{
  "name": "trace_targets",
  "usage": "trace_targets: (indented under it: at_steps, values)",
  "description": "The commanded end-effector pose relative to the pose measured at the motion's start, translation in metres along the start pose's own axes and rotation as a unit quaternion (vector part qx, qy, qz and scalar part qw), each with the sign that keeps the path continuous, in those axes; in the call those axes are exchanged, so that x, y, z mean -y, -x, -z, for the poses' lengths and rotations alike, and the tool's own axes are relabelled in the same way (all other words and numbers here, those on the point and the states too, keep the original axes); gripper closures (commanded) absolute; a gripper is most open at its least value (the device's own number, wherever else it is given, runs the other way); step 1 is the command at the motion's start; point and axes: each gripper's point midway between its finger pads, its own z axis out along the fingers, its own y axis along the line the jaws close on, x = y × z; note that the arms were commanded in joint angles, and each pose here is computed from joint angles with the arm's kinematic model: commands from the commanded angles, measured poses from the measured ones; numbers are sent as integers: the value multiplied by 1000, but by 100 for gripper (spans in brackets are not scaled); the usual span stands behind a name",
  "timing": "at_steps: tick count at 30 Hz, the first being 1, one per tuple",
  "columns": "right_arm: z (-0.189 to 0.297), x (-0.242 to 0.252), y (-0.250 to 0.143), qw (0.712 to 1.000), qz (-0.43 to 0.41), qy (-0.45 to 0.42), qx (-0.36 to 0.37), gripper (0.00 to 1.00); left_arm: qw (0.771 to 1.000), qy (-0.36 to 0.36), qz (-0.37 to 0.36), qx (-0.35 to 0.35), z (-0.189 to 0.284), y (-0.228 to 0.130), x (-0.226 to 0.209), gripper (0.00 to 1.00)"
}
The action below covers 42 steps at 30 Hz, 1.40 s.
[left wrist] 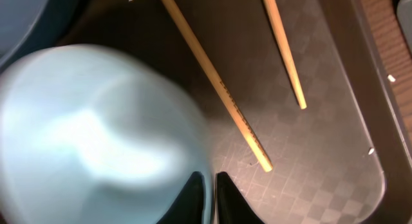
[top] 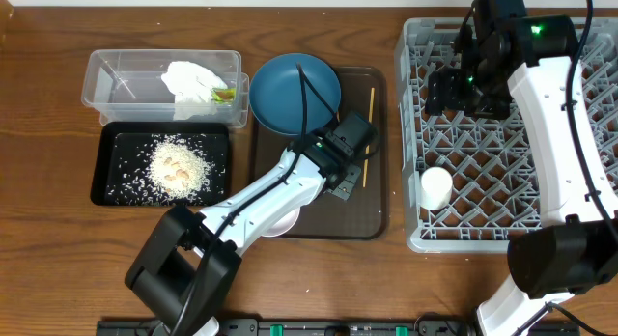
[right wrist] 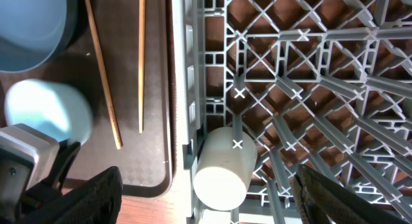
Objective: Sort waste into correct bins and load items into the dishwasher rack
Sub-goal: 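Carry the emptied light-blue bowl with the left gripper onto the brown tray, then reach the right gripper to the blue plate and grasp its rim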
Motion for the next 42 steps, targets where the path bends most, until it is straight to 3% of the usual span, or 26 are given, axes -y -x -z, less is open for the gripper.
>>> trace_targets:
  at_steps: [1, 12, 19, 23, 32, 42]
  values:
    - [-2, -3, -1, 1000, 8, 1, -2, 18, 1000, 10, 1, 5, 2, 1, -5, 83]
    - [-2, -19, 6, 999, 14, 37, 10, 18, 996, -3, 40, 78, 54, 28, -21, 63]
    - [-4, -70, 33, 994, 31, 74, 76, 23, 985, 3, 96, 143, 113, 36, -63, 61]
    - [-16, -111, 51, 988, 38, 98, 111, 27, 976, 14, 143, 164, 139, 30, -93, 53]
    - [-88, -157, 63, 991, 32, 80, 107, 29, 958, 44, 240, 149, 167, -9, -152, 50]
    - [-176, -171, 55, 997, 16, 54, 61, 42, 941, 76, 302, 129, 168, -32, -195, 47]
